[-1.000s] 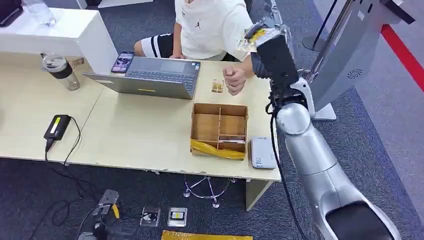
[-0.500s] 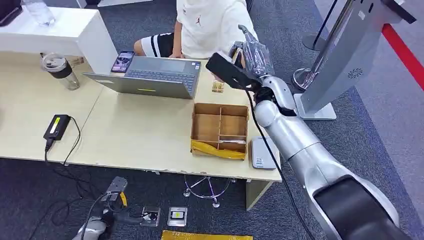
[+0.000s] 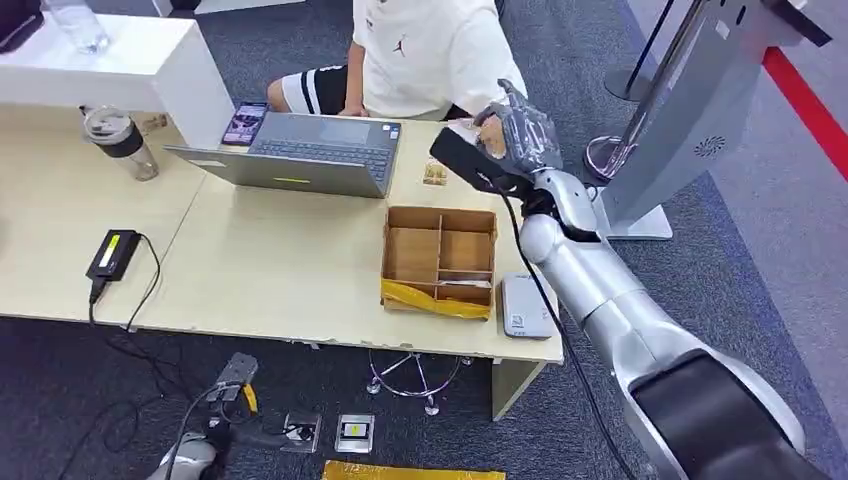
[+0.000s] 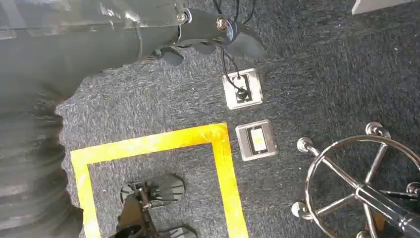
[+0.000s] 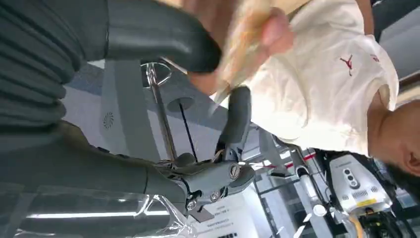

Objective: Pass the card to the sensor for recognition and then transmit it.

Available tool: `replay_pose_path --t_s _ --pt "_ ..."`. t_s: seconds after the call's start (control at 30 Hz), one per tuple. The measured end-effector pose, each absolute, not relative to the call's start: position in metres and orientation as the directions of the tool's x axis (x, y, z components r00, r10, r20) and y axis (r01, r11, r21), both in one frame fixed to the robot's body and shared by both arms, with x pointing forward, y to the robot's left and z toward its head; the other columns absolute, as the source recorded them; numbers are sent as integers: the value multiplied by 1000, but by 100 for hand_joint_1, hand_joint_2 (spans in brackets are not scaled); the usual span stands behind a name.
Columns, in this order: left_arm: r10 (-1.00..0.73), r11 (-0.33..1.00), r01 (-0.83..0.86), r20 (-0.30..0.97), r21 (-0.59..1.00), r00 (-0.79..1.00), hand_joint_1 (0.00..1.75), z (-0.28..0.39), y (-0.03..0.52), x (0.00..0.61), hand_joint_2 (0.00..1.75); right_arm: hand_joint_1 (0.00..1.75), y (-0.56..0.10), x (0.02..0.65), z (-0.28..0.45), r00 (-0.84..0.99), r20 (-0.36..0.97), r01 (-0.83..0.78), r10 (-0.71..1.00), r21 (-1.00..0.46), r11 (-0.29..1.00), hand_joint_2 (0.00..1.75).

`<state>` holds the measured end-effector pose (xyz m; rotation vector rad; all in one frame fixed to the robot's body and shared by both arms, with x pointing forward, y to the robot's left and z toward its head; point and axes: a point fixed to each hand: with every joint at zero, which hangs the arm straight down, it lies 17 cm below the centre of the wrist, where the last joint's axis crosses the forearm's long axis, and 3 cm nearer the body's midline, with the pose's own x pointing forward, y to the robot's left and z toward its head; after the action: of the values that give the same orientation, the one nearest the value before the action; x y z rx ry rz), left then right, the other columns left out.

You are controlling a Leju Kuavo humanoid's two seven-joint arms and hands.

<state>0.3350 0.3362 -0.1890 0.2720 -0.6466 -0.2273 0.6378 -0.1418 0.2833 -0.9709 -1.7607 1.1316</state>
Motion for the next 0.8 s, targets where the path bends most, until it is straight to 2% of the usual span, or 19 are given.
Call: replay_pose_path --t_s 0.47,0.8 --pt "-307 926 126 517 355 799 0 -202 356 309 175 0 -139 610 291 -423 442 148 791 -827 542 175" --pt "-266 920 70 484 385 834 0 -213 400 274 175 0 -153 536 269 -426 486 145 763 -795 588 175"
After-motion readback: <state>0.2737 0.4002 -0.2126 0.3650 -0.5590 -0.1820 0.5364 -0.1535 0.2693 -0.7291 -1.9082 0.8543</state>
